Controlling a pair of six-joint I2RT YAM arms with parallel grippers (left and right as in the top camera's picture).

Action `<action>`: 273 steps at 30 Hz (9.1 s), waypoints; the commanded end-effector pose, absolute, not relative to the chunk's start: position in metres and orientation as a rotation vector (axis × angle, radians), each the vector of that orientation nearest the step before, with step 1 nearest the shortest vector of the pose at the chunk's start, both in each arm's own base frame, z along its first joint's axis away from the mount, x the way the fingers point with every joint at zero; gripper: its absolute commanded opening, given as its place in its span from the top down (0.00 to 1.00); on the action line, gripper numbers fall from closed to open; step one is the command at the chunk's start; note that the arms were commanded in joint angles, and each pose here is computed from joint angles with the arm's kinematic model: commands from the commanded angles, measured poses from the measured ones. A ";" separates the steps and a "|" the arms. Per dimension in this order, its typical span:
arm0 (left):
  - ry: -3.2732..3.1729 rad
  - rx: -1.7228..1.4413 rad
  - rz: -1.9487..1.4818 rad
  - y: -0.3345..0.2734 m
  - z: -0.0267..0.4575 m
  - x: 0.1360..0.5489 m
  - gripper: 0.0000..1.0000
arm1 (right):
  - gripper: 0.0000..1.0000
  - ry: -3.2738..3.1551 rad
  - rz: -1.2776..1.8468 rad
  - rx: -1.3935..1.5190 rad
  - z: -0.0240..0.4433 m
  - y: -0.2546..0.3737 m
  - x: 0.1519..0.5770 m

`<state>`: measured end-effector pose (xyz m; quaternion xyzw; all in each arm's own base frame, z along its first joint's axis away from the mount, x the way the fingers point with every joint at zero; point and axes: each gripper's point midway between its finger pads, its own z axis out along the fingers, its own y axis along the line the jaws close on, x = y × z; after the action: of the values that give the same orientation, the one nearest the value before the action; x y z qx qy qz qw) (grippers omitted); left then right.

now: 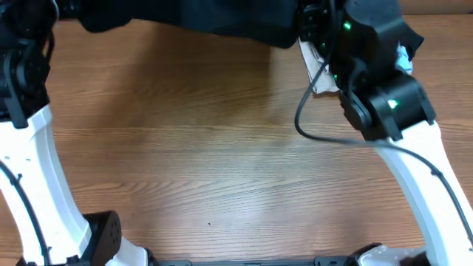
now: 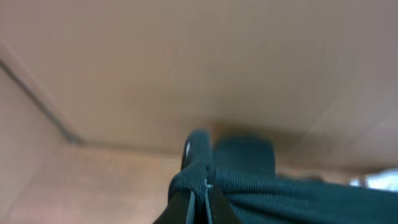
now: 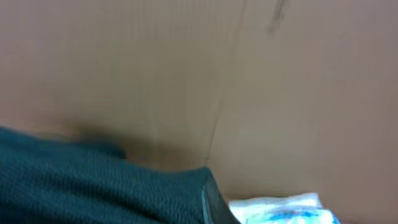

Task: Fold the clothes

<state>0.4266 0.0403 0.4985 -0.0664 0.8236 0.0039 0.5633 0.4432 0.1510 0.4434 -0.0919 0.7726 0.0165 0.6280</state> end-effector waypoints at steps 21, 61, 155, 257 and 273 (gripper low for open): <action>3.071 -0.256 0.062 0.056 0.194 0.403 0.96 | 0.96 2.831 0.587 -0.558 0.187 0.239 0.326; 2.913 0.588 -0.242 -0.056 0.105 0.435 0.00 | 0.25 2.919 0.418 -0.347 0.141 0.208 0.298; 2.473 -0.286 -0.312 0.085 0.308 0.418 0.00 | 0.44 2.822 0.606 -0.436 0.049 0.398 0.259; 2.808 -0.944 0.033 0.191 -0.022 0.387 0.96 | 0.17 2.799 0.575 -0.506 0.163 0.299 0.297; 2.791 -1.738 0.323 0.250 -0.021 0.253 0.96 | 0.12 2.778 0.398 -0.477 0.158 0.280 0.310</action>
<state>0.2985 0.2343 -0.0004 -0.4813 0.8738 0.0655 -0.0224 0.2999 0.2870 0.1536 -0.1689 0.9645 0.1615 0.1229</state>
